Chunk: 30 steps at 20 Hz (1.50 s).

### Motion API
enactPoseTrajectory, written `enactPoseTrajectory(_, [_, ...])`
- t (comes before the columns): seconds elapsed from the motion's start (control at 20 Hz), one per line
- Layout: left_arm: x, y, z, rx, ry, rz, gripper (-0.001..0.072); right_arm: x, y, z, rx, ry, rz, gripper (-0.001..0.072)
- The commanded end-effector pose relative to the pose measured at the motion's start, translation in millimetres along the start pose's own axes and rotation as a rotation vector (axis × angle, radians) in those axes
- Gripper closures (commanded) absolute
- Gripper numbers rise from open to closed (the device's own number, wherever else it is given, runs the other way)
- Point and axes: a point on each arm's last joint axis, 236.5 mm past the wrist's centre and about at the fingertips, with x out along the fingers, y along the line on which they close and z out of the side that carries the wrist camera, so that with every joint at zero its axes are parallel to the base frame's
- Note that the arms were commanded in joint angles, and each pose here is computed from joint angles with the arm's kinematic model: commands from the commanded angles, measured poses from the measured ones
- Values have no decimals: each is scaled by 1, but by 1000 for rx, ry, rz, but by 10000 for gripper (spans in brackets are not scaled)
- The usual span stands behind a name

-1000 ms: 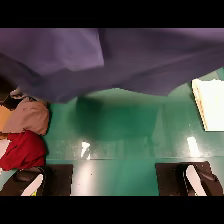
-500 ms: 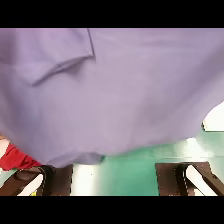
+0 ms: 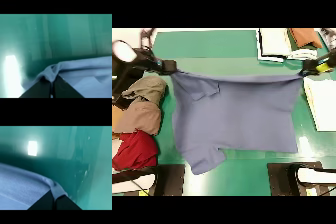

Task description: Fold the shirts.

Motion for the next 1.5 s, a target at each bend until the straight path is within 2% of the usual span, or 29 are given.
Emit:
enactPoseTrajectory(0.0, [67,13,6,-39,-7,3,686,70,-16,17,26,19,-13,698])
enactPoseTrajectory(0.15, [68,11,36,-25,-62,-2,686,70,-20,57,7,-49,-19,697])
enactPoseTrajectory(0.25, [62,8,34,-1,-32,-6,686,60,-20,60,-29,-39,-22,696])
enactPoseTrajectory(0.4, [63,10,-15,50,164,-5,686,57,-26,29,-21,40,-20,697])
enactPoseTrajectory(0.75, [91,11,-119,-41,429,-49,684,88,-27,-47,39,108,-15,695])
enactPoseTrajectory(0.8, [93,13,-126,-44,445,-48,629,91,-24,-51,38,112,-13,692])
enactPoseTrajectory(0.85, [92,13,-130,-47,457,-47,307,92,-24,-53,38,112,-14,582])
enactPoseTrajectory(0.9, [89,12,-134,-62,477,-45,132,91,-24,-51,38,110,-14,303])
enactPoseTrajectory(0.95, [80,10,-136,-59,494,-49,168,85,-20,-50,37,114,-3,270])
enactPoseTrajectory(1.15, [24,3,-147,-32,490,-42,168,37,-3,-55,54,59,81,271])
enactPoseTrajectory(1.45, [-37,13,-298,-189,600,21,168,-2,15,-109,83,-21,122,273])
